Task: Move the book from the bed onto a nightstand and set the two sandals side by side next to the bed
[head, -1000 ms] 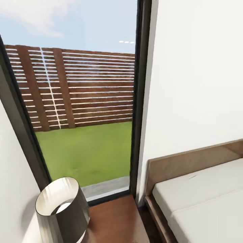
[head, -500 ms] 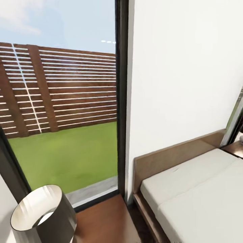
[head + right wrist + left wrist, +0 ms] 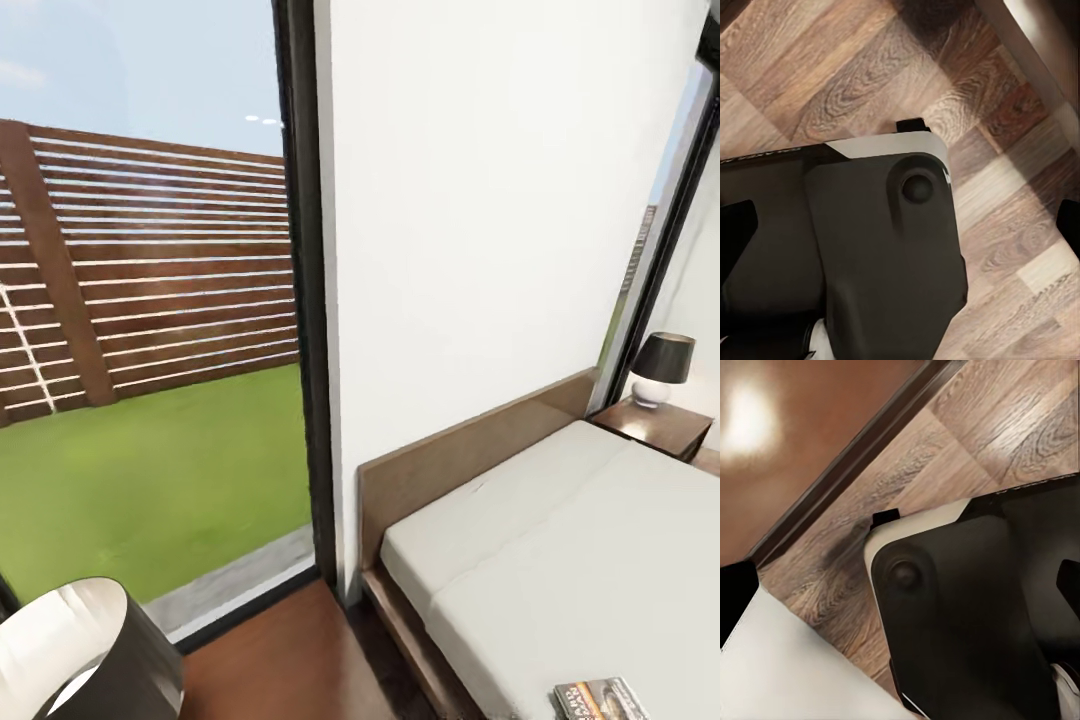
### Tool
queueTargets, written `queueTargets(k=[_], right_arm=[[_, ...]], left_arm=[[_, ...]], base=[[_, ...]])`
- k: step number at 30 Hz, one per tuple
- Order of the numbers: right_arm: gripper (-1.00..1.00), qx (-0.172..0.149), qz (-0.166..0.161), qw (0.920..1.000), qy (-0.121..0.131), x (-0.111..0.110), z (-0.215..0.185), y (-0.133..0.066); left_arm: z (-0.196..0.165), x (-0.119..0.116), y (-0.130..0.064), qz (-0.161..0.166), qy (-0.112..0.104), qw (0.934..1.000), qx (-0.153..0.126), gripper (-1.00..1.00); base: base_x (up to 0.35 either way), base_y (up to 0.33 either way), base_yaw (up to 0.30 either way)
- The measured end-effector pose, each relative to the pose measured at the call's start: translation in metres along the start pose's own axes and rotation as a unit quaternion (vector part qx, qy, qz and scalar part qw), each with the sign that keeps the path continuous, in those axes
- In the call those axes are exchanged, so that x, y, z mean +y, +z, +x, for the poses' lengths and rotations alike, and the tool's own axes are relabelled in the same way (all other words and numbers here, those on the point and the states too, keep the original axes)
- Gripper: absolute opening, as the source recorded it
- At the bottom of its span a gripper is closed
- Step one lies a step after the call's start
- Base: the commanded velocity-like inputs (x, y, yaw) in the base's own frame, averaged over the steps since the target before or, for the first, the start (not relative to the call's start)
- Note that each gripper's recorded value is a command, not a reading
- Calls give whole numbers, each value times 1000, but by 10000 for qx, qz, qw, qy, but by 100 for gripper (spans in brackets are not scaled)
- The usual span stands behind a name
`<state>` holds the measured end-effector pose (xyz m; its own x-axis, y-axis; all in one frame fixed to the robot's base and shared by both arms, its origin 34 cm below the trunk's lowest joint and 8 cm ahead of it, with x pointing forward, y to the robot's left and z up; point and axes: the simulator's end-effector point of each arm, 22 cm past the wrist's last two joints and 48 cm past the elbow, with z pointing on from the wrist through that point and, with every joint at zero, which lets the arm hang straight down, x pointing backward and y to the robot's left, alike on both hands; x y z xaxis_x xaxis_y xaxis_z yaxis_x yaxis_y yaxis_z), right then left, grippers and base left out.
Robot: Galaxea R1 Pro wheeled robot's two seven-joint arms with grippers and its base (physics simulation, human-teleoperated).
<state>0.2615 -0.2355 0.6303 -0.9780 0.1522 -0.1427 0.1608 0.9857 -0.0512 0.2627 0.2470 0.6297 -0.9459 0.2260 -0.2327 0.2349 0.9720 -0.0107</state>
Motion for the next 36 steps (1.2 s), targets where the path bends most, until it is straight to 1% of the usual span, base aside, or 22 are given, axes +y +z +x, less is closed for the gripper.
queueTargets(k=[36], right_arm=[[100, 0, -4, 10000, -1, 0, 0, 0]], left_arm=[[0, 0, 0, 0, 2, 10000, 0, 100]], base=[[0, 0, -286]])
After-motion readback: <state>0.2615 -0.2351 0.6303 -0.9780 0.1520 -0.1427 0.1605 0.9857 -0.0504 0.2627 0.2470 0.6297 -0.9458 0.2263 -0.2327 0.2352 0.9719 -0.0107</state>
